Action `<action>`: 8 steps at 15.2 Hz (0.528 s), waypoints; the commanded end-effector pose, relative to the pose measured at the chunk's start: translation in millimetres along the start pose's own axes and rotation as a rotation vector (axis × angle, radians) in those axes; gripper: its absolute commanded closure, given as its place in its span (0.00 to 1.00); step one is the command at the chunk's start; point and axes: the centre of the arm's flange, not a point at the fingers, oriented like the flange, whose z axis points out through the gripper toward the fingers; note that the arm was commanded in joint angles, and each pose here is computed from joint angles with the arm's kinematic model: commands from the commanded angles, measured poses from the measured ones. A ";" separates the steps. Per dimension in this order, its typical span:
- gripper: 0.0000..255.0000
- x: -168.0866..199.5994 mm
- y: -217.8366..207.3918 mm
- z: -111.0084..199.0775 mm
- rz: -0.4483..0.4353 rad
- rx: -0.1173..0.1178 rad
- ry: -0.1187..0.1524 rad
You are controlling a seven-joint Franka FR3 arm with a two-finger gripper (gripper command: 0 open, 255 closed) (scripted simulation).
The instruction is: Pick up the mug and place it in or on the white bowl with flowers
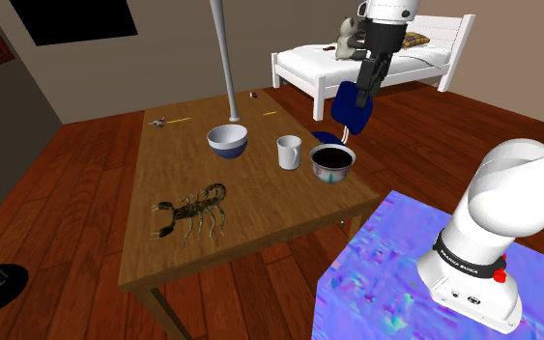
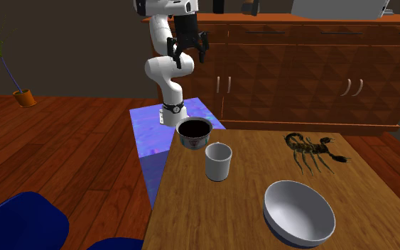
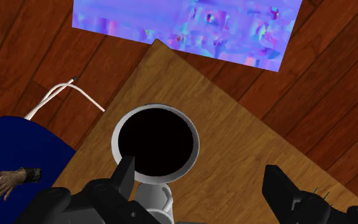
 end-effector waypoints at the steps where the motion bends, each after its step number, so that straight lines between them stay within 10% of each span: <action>1: 0.00 0.0 0.0 0.0 0.000 0.000 0.000; 8: 0.00 65.7 30.1 58.2 -0.030 0.006 0.000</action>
